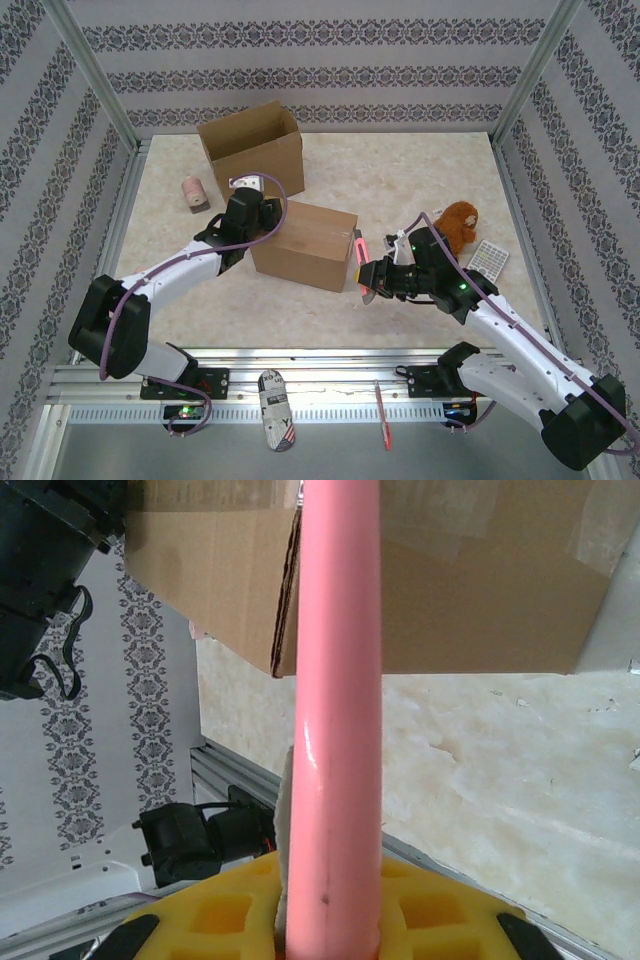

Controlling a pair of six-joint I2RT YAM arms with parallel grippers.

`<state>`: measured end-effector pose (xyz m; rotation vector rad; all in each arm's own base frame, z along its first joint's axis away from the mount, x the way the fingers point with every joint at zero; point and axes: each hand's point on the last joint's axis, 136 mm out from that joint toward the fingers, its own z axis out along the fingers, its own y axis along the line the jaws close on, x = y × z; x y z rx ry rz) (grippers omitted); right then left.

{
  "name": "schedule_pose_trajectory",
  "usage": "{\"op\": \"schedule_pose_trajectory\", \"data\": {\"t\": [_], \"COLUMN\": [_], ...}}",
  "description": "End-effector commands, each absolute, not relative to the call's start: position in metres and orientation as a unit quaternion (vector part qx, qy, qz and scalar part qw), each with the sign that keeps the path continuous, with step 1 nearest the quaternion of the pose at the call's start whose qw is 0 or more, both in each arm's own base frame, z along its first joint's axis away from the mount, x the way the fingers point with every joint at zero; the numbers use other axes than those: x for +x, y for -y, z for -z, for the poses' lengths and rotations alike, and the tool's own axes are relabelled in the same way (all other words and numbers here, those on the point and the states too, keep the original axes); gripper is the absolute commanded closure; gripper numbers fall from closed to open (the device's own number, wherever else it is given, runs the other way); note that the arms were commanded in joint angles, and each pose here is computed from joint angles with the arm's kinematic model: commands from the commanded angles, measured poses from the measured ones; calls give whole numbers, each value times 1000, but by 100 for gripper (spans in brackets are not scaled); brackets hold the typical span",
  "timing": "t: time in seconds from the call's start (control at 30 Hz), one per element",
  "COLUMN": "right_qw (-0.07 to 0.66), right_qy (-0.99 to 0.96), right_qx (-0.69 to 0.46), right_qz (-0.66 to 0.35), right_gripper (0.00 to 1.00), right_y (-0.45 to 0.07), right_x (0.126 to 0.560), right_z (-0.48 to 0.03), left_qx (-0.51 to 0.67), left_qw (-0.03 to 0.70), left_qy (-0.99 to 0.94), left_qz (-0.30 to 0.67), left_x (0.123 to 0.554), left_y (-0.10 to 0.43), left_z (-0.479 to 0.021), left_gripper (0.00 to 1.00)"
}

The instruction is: Unpack the express box

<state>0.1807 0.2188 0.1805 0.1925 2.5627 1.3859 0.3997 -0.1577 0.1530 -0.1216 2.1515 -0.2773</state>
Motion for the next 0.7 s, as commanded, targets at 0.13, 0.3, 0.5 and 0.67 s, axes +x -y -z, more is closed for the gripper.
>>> {"op": "schedule_pose_trajectory", "data": {"t": [0.13, 0.3, 0.5, 0.67], "right_qw": [37, 32, 31, 30], "right_qy": [-868, -867, -865, -862], "right_qx": [31, 27, 26, 26], "right_qz": [-494, -496, -500, -506], "right_gripper": [100, 100, 100, 100], "right_y": [-232, -234, -234, -235], "right_x": [147, 143, 137, 134], "right_z": [-179, -181, -182, -182], "left_qx": [-43, -44, -42, -42], "left_qw": [132, 130, 130, 131], "left_qy": [-990, -989, -990, -990], "left_qz": [-42, -45, -44, -44], "left_x": [267, 267, 267, 267], "left_y": [106, 105, 106, 106], "left_z": [22, 22, 22, 22], "left_gripper": [55, 55, 55, 55]}}
